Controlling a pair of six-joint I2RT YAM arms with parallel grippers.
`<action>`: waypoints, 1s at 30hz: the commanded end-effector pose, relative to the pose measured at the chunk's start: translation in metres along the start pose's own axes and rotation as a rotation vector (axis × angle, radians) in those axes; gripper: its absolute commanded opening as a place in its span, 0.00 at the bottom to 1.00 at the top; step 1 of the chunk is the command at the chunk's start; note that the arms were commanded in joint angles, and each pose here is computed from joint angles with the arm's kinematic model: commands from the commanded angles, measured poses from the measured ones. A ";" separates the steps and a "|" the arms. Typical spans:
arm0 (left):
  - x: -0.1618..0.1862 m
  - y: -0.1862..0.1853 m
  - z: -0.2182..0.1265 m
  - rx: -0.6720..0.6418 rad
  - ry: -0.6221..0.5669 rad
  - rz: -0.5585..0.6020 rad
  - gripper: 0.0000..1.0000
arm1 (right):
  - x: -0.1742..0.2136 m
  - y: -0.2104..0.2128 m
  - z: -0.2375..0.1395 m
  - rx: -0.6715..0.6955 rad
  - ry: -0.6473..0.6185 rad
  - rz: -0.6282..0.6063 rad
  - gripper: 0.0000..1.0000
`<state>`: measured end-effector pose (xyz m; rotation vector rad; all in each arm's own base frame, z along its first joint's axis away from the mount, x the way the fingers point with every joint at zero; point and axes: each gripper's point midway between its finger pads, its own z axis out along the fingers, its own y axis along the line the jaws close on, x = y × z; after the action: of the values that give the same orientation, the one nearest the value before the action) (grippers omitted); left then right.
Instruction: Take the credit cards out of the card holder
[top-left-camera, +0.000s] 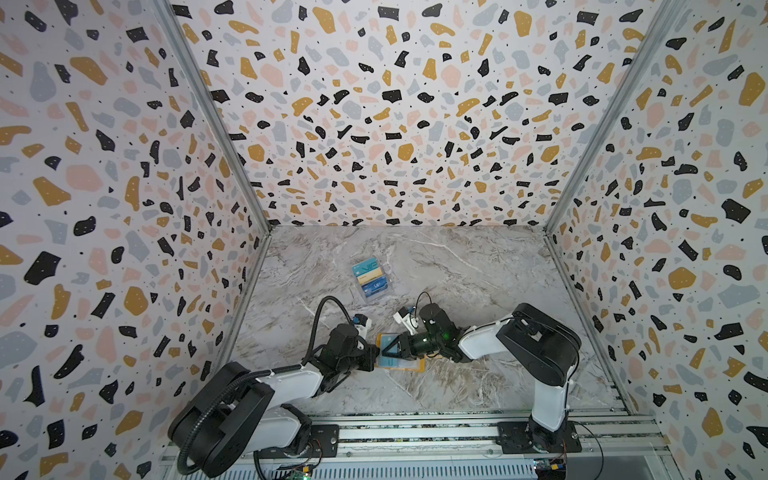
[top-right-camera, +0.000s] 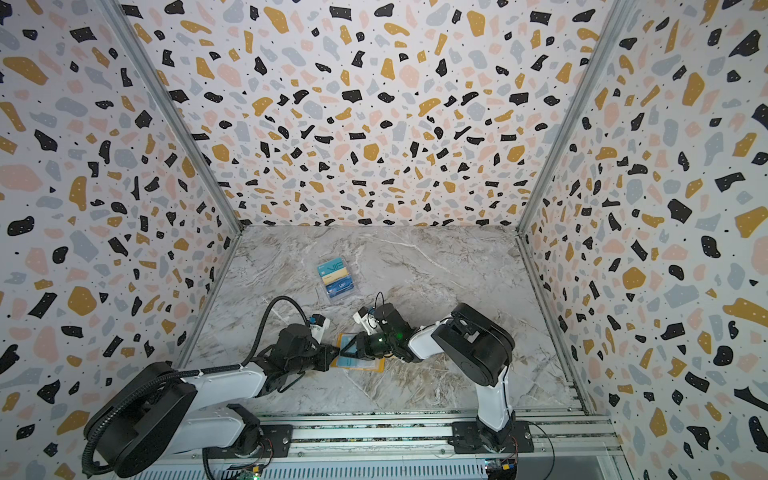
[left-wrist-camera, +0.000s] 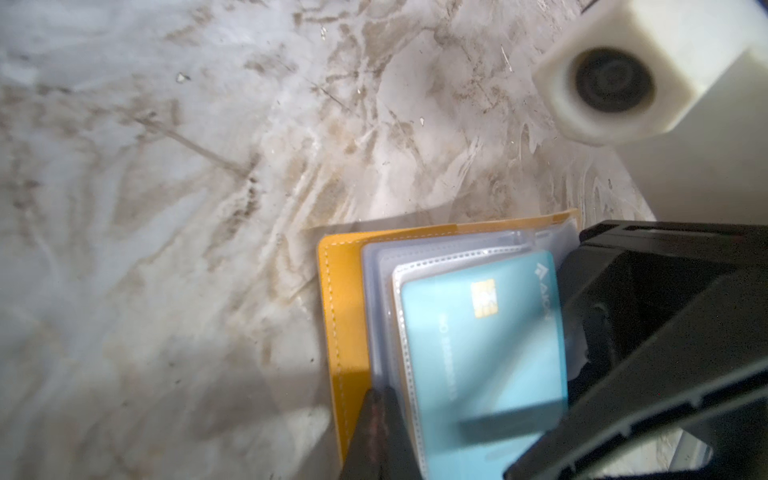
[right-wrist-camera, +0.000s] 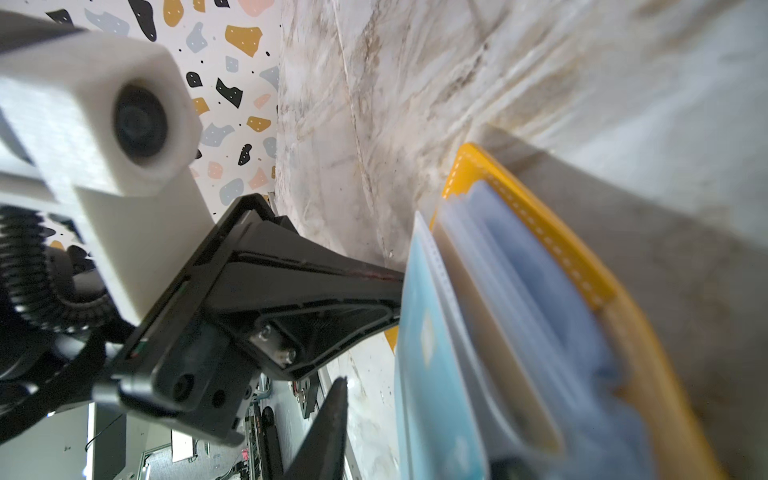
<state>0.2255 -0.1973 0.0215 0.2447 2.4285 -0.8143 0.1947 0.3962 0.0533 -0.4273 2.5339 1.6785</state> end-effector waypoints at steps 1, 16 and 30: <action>0.016 0.005 0.002 -0.012 0.048 -0.015 0.00 | -0.010 0.035 -0.014 -0.110 -0.043 -0.068 0.27; 0.013 0.005 0.002 -0.018 0.044 -0.024 0.00 | -0.004 0.036 -0.033 -0.153 -0.089 -0.065 0.24; 0.008 0.004 0.001 -0.023 0.031 -0.029 0.00 | -0.004 0.030 -0.043 -0.139 -0.108 -0.051 0.22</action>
<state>0.2251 -0.1981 0.0213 0.2218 2.4355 -0.8270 0.1918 0.3672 0.0740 -0.3556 2.4144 1.7761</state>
